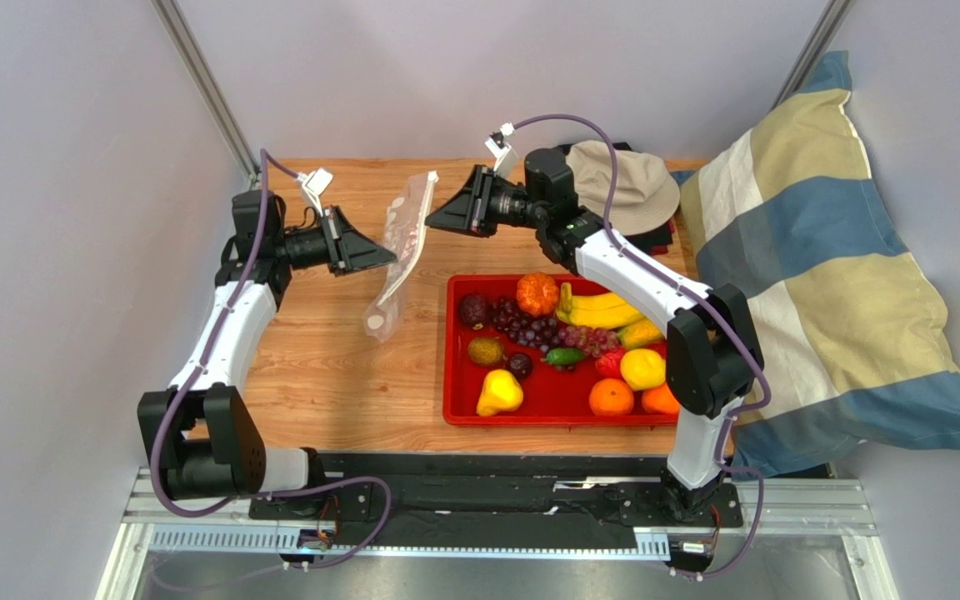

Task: Place the food in the zip-top bag and seal the zipper
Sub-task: Open the zipper of the food storage bag at the center of the board, then pick up the fake fruit from the bin.

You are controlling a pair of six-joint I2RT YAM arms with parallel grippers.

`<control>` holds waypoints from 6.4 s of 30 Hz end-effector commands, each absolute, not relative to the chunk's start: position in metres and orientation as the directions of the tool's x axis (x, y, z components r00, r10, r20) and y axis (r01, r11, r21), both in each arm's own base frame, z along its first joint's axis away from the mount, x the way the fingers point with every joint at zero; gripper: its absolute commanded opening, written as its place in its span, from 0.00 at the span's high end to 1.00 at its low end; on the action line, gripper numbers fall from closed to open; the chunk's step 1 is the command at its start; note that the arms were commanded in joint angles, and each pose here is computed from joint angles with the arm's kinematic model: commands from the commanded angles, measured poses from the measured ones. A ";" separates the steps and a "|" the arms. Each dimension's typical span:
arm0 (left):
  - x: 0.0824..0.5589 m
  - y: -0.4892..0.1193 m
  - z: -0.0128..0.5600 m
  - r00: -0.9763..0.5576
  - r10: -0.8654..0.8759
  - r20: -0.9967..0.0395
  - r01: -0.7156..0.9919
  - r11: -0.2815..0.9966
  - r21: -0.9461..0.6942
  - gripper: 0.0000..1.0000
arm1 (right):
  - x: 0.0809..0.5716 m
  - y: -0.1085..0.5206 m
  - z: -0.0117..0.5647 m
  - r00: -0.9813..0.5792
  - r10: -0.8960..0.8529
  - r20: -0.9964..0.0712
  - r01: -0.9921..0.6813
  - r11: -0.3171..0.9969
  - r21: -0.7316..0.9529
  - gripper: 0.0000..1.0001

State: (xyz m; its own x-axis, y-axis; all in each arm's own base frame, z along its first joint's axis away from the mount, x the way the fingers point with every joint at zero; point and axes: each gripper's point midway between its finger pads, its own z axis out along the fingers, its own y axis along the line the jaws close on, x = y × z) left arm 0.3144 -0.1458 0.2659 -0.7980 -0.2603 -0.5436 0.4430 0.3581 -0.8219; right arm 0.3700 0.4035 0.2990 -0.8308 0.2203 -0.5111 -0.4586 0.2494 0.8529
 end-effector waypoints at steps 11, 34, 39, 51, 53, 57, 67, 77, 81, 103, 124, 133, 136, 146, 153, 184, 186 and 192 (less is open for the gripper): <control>0.301 -0.148 0.281 -0.768 -0.247 -0.590 0.511 0.318 -0.799 1.00 | 0.372 0.409 0.324 -0.803 0.239 -0.546 -0.513 0.191 0.837 0.88; 0.295 -0.151 0.292 -0.744 -0.251 -0.619 0.556 0.281 -0.782 1.00 | 0.363 0.412 0.304 -0.835 0.200 -0.513 -0.476 0.206 0.855 0.97; 0.295 -0.151 0.295 -0.726 -0.255 -0.639 0.575 0.285 -0.767 1.00 | 0.363 0.414 0.301 -0.850 0.197 -0.488 -0.451 0.206 0.868 0.94; 0.301 -0.149 0.296 -0.670 -0.263 -0.694 0.621 0.315 -0.718 1.00 | 0.355 0.419 0.305 -0.874 0.174 -0.453 -0.428 0.164 0.889 0.82; 0.301 -0.149 0.296 -0.663 -0.260 -0.702 0.629 0.316 -0.711 1.00 | 0.354 0.419 0.309 -0.873 0.175 -0.455 -0.432 0.155 0.888 0.82; 0.299 -0.151 0.295 -0.650 -0.247 -0.719 0.648 0.315 -0.694 1.00 | 0.351 0.421 0.314 -0.876 0.171 -0.452 -0.433 0.135 0.891 0.83; 0.301 -0.151 0.286 -0.650 -0.219 -0.728 0.650 0.337 -0.681 1.00 | 0.336 0.429 0.335 -0.879 0.141 -0.456 -0.453 0.057 0.890 0.81; 0.298 -0.123 0.294 -0.544 -0.173 -0.821 0.565 0.648 -0.511 0.51 | 0.348 0.425 0.341 -0.820 0.202 -0.535 -0.518 0.135 0.845 1.00; 0.287 -0.104 0.317 -0.425 -0.115 -0.898 0.533 0.770 -0.351 0.01 | 0.345 0.435 0.335 -0.822 0.183 -0.540 -0.523 0.134 0.842 1.00; 0.310 -0.077 0.285 -0.533 0.019 -0.846 0.311 0.934 -0.174 0.42 | 0.310 0.471 0.321 -0.736 0.130 -0.665 -0.637 0.201 0.744 1.00; 0.321 -0.096 0.261 -0.585 -0.009 -0.811 0.359 0.894 -0.268 0.72 | 0.286 0.481 0.320 -0.737 0.025 -0.675 -0.671 0.098 0.735 1.00; 0.259 -0.054 0.262 -0.668 0.049 -0.743 0.252 0.954 -0.163 1.00 | 0.297 0.408 0.260 -0.744 -0.097 -0.661 -0.649 0.338 0.681 1.00; 0.238 -0.053 0.253 -0.707 0.067 -0.704 0.256 0.952 -0.166 1.00 | 0.288 0.381 0.225 -0.716 -0.210 -0.666 -0.683 0.410 0.605 1.00; 0.234 -0.097 0.219 -0.761 0.030 -0.648 0.322 0.885 -0.337 1.00 | 0.287 0.343 0.176 -0.598 -0.394 -0.698 -0.787 0.455 0.417 1.00; 0.264 -0.118 0.216 -0.796 -0.099 -0.597 0.221 0.870 -0.440 1.00 | 0.292 0.341 0.191 -0.545 -0.416 -0.728 -0.822 0.435 0.367 0.87; 0.276 -0.153 0.201 -0.823 -0.053 -0.566 0.269 0.842 -0.468 1.00 | 0.339 0.173 0.142 -0.758 -0.343 -0.554 -0.523 0.828 0.202 0.43; 0.276 -0.153 0.202 -0.821 -0.051 -0.568 0.271 0.842 -0.468 1.00 | 0.341 0.174 0.136 -0.792 -0.307 -0.528 -0.498 0.826 0.266 0.46; 0.274 -0.153 0.201 -0.821 -0.044 -0.570 0.278 0.840 -0.466 1.00 | 0.334 0.188 0.140 -0.845 -0.229 -0.483 -0.460 0.772 0.439 0.61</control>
State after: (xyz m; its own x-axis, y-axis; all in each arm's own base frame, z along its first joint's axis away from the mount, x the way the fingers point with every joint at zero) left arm 0.2734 -0.1504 0.1883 -0.8528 -0.0462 -0.5203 0.2402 0.8498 -0.4692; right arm 0.3300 0.1713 0.1155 -0.8376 -0.2955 -0.4595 -0.4677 0.8225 0.3236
